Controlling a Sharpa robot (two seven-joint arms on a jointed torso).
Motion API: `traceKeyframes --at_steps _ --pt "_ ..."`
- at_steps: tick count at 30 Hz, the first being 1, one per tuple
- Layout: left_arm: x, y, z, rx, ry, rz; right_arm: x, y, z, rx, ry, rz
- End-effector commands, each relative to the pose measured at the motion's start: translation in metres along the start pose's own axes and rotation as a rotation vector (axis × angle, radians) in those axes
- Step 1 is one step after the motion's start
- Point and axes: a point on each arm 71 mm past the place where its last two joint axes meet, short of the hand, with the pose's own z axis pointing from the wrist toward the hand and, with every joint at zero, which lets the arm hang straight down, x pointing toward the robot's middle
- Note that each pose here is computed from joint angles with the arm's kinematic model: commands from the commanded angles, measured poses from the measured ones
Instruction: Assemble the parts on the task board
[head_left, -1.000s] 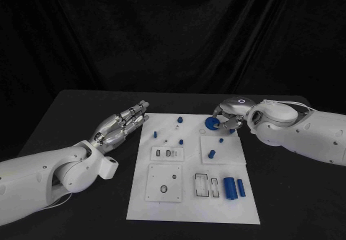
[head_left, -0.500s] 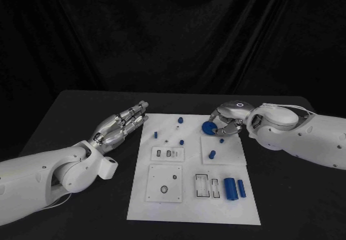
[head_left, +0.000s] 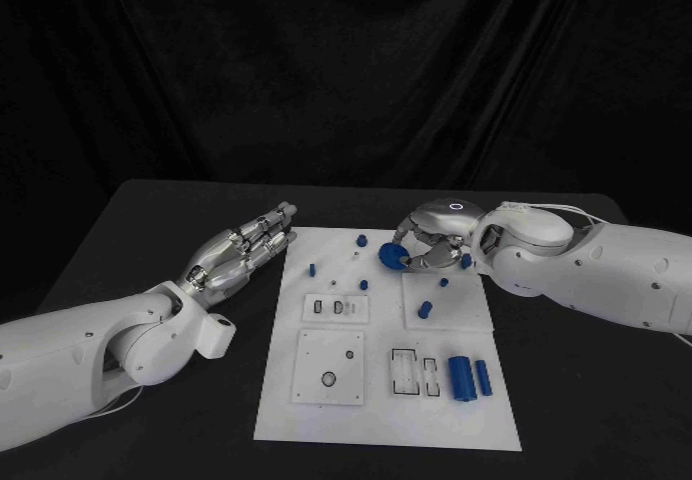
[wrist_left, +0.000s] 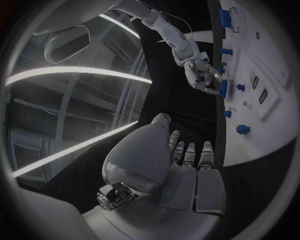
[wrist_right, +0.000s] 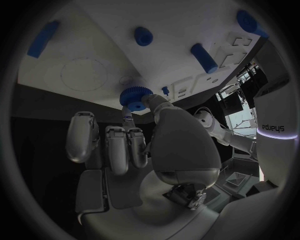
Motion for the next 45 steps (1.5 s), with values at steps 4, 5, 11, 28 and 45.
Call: traceKeyframes --at_steps 4,5,11,28,45 --pt "0.002 -0.0018 0.0014 0.018 0.019 -0.009 -0.002 0.008 0.012 -0.023 -0.001 0.01" --pt "0.0022 -0.0018 0.0016 0.018 0.02 -0.009 -0.002 0.01 0.014 -0.027 -0.002 0.009" --pt "0.003 -0.0014 0.0024 0.017 0.022 -0.011 -0.002 0.019 0.026 -0.046 -0.006 0.006" --pt "0.0043 -0.0005 0.0042 0.014 0.028 -0.014 -0.003 0.029 0.049 -0.037 -0.017 -0.006" --pt "0.0051 0.0005 0.0057 0.009 0.035 -0.018 -0.002 0.036 0.055 -0.05 -0.003 -0.007"
